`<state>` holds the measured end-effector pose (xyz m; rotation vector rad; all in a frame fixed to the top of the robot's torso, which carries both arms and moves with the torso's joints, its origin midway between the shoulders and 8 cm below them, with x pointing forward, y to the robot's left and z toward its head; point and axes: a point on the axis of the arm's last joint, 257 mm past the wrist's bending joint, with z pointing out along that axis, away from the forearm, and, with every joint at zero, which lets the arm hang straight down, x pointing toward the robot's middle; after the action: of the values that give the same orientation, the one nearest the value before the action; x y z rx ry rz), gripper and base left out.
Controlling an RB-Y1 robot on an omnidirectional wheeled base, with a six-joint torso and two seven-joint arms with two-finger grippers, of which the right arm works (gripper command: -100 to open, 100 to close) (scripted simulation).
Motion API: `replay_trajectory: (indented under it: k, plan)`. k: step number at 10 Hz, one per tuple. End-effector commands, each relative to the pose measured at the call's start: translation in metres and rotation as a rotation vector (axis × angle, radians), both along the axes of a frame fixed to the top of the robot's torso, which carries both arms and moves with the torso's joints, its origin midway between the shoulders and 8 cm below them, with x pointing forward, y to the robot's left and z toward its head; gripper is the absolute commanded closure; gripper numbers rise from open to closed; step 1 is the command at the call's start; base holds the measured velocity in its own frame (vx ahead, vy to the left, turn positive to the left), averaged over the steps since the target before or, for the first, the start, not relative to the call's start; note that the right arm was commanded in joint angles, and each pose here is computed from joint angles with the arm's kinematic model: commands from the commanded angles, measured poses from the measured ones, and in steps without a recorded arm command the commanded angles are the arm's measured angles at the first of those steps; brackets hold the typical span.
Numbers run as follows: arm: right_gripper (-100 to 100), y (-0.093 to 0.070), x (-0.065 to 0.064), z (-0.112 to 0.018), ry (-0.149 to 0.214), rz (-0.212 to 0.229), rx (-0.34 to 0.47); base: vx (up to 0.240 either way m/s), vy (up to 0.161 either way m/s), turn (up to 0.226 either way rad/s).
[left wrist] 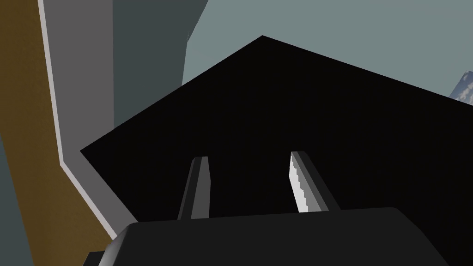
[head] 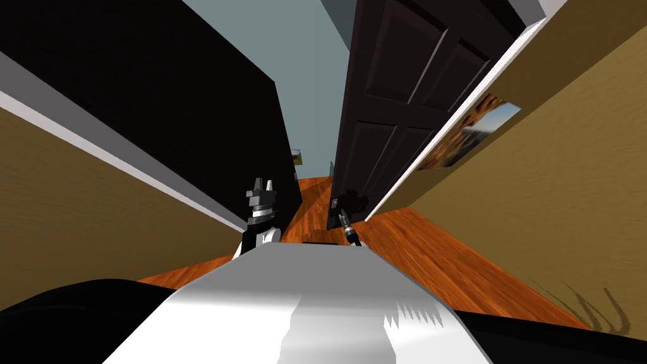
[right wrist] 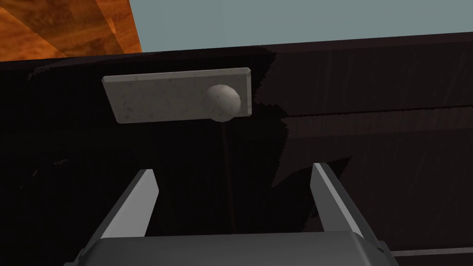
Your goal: Push the door open
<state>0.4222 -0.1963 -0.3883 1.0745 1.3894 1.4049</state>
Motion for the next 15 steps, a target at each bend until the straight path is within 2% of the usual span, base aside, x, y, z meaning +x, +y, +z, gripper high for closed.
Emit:
replay_trajectory:
  k: [1,7,8,13,15]
  plan:
    - [-100,0.0003,0.0013,-0.0005,0.0,-0.005,0.0,0.186,0.018,0.031]
    - [-100,0.0011,0.0046,-0.0028,0.002,-0.021,0.002,0.171,0.038,0.028]
    - [100,0.0011,0.0046,-0.0028,0.002,-0.021,0.002,-0.021,0.002,0.001]
    - [100,0.0011,0.0046,-0.0028,0.002,-0.021,0.002,-0.014,-0.002,0.001]
    - [100,-0.0036,0.0072,-0.0041,0.004,-0.04,-0.004,0.117,0.031,-0.046]
